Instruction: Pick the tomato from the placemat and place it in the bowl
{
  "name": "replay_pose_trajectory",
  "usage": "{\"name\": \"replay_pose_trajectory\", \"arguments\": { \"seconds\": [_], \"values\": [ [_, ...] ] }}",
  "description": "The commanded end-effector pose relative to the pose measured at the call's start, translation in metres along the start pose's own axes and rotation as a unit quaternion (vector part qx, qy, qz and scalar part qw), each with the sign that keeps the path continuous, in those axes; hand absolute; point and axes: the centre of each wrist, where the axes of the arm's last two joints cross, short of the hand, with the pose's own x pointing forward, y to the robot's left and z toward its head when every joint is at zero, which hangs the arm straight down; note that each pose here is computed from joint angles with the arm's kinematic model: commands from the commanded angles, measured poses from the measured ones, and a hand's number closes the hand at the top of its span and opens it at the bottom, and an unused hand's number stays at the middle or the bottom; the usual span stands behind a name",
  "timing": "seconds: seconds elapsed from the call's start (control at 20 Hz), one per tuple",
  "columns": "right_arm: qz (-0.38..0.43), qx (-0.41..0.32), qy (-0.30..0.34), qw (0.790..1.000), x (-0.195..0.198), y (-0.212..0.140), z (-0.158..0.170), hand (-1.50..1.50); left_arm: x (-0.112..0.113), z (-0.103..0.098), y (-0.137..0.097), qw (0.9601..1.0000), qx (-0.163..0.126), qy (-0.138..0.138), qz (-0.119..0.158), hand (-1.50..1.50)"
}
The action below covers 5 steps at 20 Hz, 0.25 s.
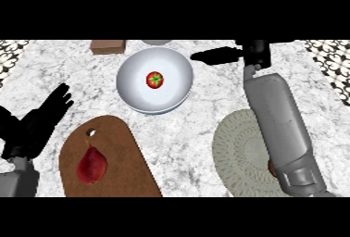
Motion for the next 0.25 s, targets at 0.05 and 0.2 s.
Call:
{"name": "replay_pose_trajectory", "arguments": {
  "seconds": [0.05, 0.2],
  "values": [
    [-0.084, 0.031, -0.026, 0.996, -0.002, -0.019, 0.045, -1.50, 0.004, 0.003, 0.008, 0.9999, 0.010, 0.002, -0.001, 0.00],
    [-0.063, 0.056, -0.034, 0.996, -0.007, -0.026, 0.083, 1.50, -0.001, 0.009, 0.006, 0.9999, 0.015, -0.001, -0.002, 0.00]
  ]
}}
